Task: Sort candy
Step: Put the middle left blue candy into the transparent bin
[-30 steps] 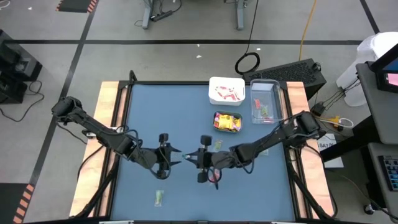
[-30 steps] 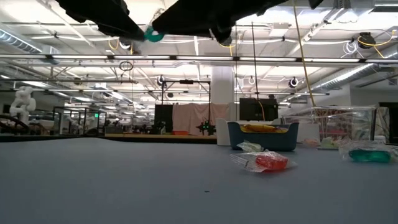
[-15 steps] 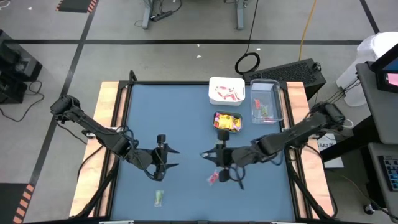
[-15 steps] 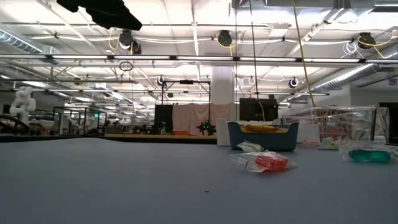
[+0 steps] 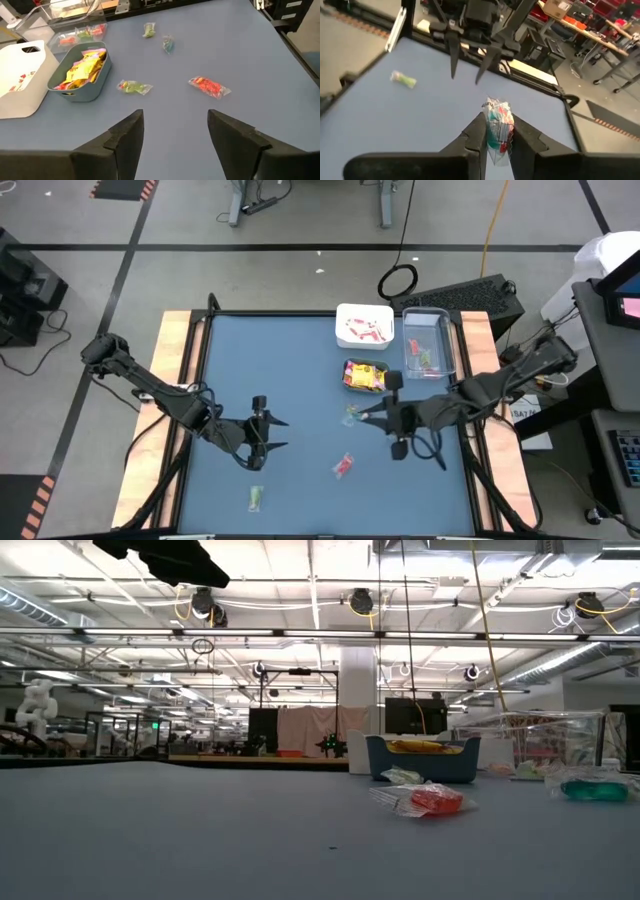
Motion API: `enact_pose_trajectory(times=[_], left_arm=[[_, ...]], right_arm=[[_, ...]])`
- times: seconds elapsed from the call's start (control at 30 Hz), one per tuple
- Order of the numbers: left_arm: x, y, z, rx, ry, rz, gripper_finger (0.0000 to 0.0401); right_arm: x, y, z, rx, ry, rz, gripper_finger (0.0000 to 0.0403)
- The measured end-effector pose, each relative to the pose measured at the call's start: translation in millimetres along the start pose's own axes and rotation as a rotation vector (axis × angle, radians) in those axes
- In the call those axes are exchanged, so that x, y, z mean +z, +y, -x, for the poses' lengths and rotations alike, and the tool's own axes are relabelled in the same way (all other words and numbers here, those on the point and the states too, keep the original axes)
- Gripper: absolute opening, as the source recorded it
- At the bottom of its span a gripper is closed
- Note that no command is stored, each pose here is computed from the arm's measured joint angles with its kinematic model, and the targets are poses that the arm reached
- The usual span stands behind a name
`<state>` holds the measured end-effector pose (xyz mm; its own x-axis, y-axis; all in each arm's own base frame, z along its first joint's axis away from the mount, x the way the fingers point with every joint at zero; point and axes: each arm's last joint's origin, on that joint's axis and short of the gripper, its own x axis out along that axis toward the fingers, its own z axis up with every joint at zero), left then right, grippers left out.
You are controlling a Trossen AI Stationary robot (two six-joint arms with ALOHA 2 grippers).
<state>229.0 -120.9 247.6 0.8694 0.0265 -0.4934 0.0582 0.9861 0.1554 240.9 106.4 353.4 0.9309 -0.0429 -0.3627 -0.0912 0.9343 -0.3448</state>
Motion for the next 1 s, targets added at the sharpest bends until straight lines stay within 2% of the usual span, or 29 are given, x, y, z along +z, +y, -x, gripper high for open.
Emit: enact_pose_trajectory(times=[0.2, 0.43, 0.8, 0.9, 1.0], left_arm=[[0, 0, 0, 0.000, -0.003, 0.001, 0.0226], [0, 0, 0, 0.001, -0.003, 0.002, 0.0225], [0, 0, 0, 0.001, -0.002, 0.002, 0.0225], [0, 0, 0, 0.001, -0.003, 0.002, 0.0225], [0, 0, 0, 0.001, -0.002, 0.002, 0.0225]], right_arm=[[-3, -7, 15, 0.006, 0.029, 0.130, 0.0054], [-3, -8, 17, 0.009, 0.022, 0.525, 0.0054], [-3, -9, 17, 0.013, 0.019, 0.928, 0.0054], [-3, -9, 17, 0.014, 0.019, 1.011, 0.0054], [-3, -9, 17, 0.014, 0.018, 1.041, 0.0054]])
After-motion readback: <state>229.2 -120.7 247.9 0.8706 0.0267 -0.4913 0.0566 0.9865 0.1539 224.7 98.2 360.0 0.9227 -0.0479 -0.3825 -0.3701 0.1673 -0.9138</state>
